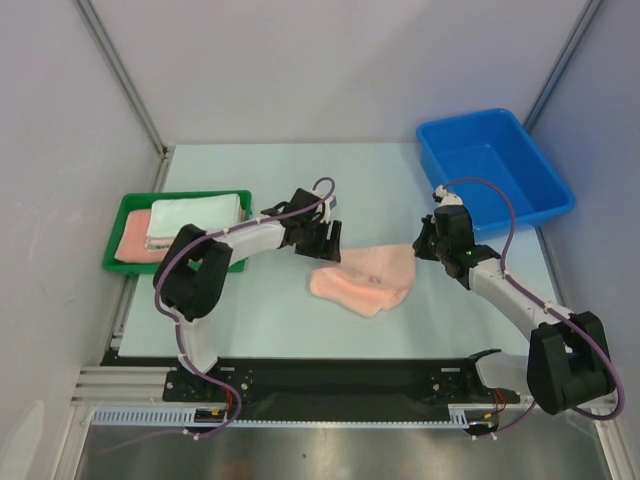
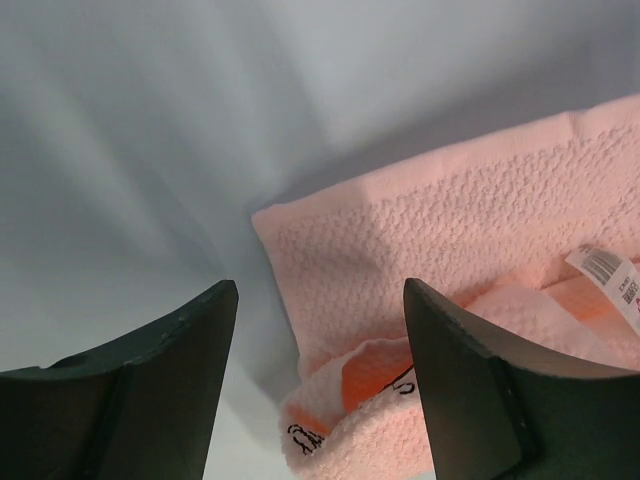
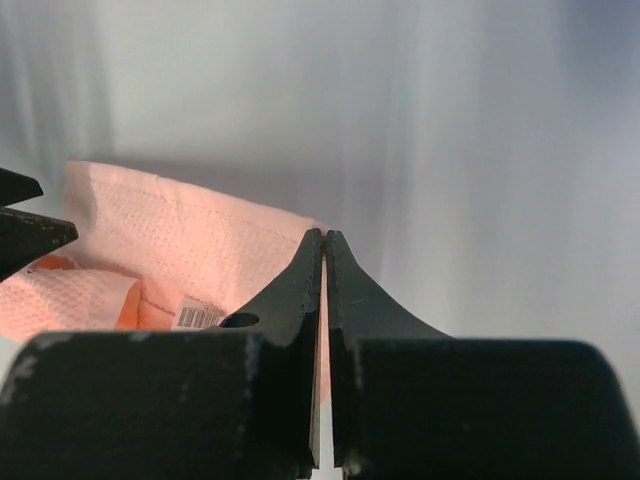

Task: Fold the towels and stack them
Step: Flatten out the crumpled towel

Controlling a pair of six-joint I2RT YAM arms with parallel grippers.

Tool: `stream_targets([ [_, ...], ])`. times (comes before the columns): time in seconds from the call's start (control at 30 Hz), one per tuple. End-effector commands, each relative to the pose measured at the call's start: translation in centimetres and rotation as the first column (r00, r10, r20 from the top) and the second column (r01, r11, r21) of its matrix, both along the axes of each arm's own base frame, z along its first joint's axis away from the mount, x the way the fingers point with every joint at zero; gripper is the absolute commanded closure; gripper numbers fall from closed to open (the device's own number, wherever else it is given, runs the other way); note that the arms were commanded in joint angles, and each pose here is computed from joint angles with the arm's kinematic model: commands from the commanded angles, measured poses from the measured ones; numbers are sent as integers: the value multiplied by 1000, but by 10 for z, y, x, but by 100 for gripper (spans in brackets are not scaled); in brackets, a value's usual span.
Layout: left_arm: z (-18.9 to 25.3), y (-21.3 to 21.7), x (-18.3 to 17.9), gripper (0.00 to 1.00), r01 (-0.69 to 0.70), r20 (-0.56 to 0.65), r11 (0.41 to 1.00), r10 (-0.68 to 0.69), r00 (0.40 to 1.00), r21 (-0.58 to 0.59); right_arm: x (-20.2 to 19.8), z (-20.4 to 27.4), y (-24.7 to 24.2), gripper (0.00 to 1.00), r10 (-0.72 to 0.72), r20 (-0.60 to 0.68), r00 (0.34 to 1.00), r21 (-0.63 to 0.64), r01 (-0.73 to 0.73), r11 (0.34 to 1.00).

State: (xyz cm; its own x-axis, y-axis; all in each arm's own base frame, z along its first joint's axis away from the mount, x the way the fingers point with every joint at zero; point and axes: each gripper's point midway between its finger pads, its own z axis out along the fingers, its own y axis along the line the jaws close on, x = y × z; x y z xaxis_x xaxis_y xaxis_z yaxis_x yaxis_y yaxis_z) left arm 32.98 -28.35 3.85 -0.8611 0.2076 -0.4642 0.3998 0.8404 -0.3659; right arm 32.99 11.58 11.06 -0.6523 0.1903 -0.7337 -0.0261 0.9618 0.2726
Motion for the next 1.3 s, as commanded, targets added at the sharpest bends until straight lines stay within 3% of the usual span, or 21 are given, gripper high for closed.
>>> stream_targets([
  [0.0, 18, -16, 6, 27, 9, 53, 999, -6, 999, -53, 5, -3, -9, 100, -60, 12, 998, -9, 61, 998],
  [0.4, -24, -17, 13, 32, -43, -2, 995, 44, 999, 85, 3, -10, -2, 100, -35, -3, 999, 16, 35, 999],
  [0.5, -32, -17, 16, 48, -63, -7, 993, 64, 998, 99, 3, -10, 6, 100, -8, 1, 1000, 37, 8, 999],
  [0.53, -30, -21, 18, 67, -59, -4, 994, 59, 998, 89, 3, -10, 8, 100, -2, 3, 1000, 42, 2, 999],
  [0.6, -31, -22, 22, 80, -66, -8, 993, 67, 998, 94, 4, -8, 14, 100, 18, 13, 1000, 51, -19, 999],
  [0.63, -23, -27, 29, 92, -60, 11, 995, 60, 998, 82, 6, -7, 15, 100, 26, 21, 999, 49, -27, 998],
  [0.7, -8, -31, 35, 99, -47, 33, 997, 45, 998, 67, 13, 2, 19, 100, 35, 52, 998, 59, -38, 998],
  [0.87, 83, -32, 73, 100, -55, 188, 998, 53, 981, 7, 43, 46, 23, 100, 35, 143, 989, 63, -44, 997],
  [1.0, 181, -11, 90, 100, -75, 378, 997, 76, 923, -16, 71, 123, 28, 100, 52, 303, 952, 79, -79, 994],
  [1.03, 224, -3, 96, 100, -84, 461, 996, 94, 883, -41, 81, 158, 27, 100, 46, 369, 928, 86, -83, 993],
  [1.1, 257, 6, 94, 100, -89, 511, 995, 102, 853, -50, 87, 189, 26, 100, 49, 414, 909, 71, -86, 994],
  [1.13, 293, 18, 96, 100, -118, 574, 991, 136, 807, -69, 88, 203, 26, 100, 54, 435, 899, 65, -92, 994],
  [1.27, 365, 34, 70, 100, -97, 659, 986, 162, 734, -135, 73, 292, 29, 100, 61, 583, 810, 59, -117, 991],
])
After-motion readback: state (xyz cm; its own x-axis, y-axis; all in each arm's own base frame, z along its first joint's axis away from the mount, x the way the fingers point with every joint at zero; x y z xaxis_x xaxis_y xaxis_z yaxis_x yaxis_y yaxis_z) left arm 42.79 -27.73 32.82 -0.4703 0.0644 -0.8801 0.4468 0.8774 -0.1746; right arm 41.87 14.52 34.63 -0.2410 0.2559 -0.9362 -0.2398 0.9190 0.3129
